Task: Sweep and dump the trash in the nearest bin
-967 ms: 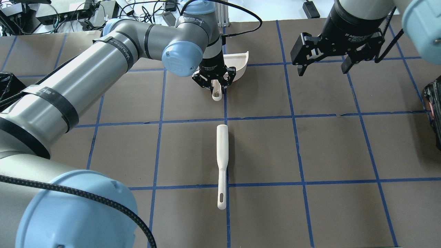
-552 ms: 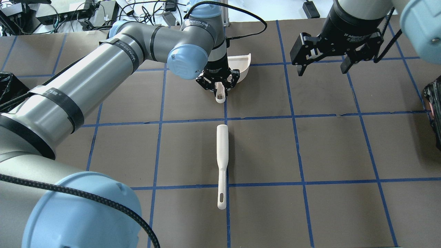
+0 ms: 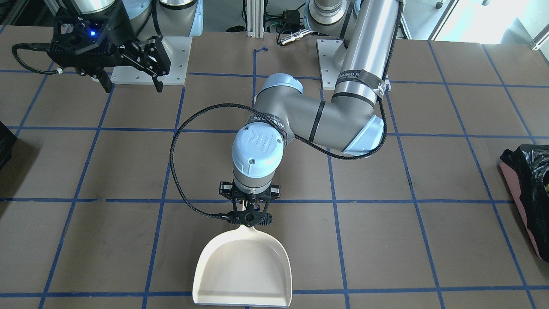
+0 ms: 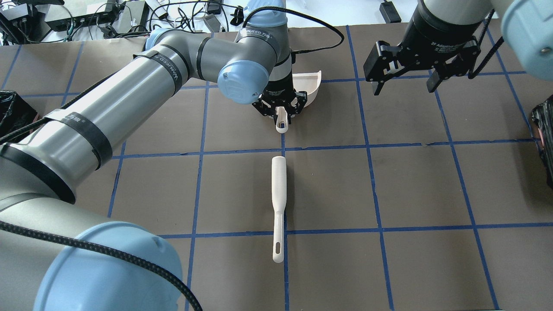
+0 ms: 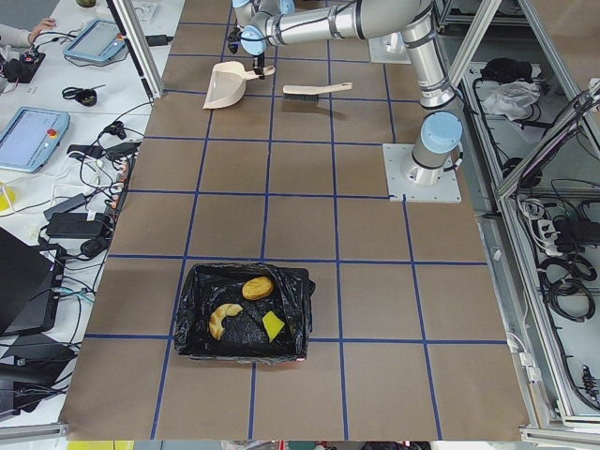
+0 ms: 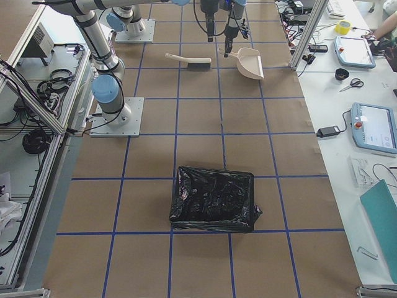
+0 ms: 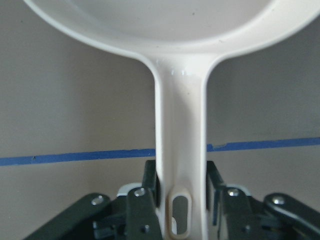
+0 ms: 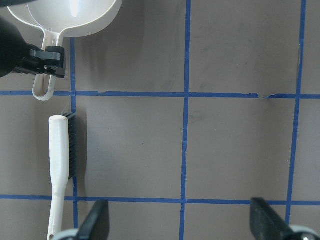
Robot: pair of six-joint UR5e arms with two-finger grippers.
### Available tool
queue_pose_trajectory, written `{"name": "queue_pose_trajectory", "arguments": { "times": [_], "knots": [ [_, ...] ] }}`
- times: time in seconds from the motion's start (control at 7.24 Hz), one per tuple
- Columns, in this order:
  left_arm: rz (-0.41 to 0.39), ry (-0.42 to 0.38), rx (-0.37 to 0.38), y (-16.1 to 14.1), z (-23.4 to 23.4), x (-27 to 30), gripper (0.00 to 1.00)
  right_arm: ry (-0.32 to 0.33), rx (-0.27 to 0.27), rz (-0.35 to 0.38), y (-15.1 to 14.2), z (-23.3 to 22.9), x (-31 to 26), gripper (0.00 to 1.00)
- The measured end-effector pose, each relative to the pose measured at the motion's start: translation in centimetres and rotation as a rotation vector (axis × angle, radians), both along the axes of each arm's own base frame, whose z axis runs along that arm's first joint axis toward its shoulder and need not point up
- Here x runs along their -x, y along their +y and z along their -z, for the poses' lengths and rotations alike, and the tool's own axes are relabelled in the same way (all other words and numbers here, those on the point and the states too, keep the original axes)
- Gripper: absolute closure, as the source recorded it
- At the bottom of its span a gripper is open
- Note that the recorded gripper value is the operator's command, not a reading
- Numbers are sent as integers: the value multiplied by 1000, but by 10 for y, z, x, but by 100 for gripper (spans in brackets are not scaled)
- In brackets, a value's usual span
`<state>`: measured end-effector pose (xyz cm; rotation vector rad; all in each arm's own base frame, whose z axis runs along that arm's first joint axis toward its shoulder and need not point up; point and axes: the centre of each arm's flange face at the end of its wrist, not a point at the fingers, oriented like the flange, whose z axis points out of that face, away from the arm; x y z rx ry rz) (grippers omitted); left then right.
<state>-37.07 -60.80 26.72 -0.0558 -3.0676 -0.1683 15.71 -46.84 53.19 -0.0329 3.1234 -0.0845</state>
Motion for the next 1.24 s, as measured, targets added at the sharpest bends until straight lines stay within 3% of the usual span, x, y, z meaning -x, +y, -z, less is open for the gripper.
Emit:
{"name": "queue_pose_trajectory", "arguments": {
  "times": [0.14,0.28,0.69,1.24],
  "knots": [
    [8,-1,-1,1,1,0,5,0,1,1,0,0,1,0],
    [15,-1,-3,2,2,0,0,0,0,2,-1,0,1,0],
    [21,3,7,3,1,-1,0,-6,-1,5,-1,0,2,0],
    [-40,28,108,-7,-75,-47,0,-13,0,6,-1,0,1,0]
  ]
}}
